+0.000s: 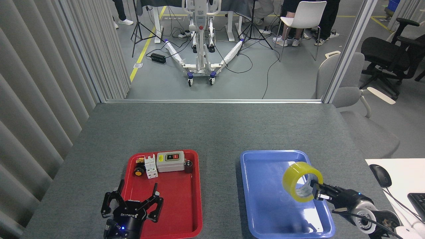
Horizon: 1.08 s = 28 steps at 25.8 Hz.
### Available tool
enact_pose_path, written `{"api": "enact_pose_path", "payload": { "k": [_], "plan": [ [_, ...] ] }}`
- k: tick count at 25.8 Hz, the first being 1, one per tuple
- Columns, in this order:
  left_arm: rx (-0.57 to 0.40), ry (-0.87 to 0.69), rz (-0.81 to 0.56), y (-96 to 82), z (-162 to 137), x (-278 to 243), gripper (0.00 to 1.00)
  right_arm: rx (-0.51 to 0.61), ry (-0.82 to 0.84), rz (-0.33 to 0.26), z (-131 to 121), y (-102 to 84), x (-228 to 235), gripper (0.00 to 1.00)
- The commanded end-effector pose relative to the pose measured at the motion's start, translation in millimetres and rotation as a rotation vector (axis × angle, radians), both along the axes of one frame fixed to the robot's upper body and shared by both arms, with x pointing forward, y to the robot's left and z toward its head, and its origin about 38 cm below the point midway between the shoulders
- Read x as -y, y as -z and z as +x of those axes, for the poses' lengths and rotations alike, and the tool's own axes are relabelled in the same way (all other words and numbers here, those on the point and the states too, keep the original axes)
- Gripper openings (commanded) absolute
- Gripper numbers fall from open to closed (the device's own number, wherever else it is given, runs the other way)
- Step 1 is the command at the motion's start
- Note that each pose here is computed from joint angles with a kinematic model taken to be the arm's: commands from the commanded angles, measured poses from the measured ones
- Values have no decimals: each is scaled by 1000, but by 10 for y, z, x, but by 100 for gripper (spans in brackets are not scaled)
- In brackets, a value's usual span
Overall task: Place and move tape with both arms
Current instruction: 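Release the left gripper and carry the tape into the blue tray, then lower the tape flat into the blue tray and open the right gripper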
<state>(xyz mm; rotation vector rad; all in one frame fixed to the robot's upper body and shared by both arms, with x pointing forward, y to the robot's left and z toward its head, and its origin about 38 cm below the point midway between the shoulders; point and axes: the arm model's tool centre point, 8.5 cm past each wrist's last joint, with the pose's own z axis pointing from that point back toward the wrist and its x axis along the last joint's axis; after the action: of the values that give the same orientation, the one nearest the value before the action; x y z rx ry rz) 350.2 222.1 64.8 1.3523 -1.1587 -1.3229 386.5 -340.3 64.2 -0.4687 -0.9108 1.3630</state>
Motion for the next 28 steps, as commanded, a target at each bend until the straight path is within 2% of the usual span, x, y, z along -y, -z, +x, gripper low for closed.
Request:
{"api": "enact_pose_path", "payload": {
  "k": [1, 11, 17, 22, 28],
  "plan": [
    [3, 14, -43, -14, 44, 21, 100, -83, 12, 5, 51, 155, -59, 26],
    [6, 22, -21, -18, 39, -23, 100, -129, 18, 7, 346, 271, -214, 27],
    [22, 22, -16, -72, 41, -37, 100, -151, 14, 14, 407, 352, -331, 30],
    [15, 18, -1, -52, 26, -85, 100, -171, 12, -4, 475, 402, -349, 31],
    [9, 13, 3, -24, 11, -106, 100, -169, 9, 8, 501, 415, -424, 37]
  ]
}}
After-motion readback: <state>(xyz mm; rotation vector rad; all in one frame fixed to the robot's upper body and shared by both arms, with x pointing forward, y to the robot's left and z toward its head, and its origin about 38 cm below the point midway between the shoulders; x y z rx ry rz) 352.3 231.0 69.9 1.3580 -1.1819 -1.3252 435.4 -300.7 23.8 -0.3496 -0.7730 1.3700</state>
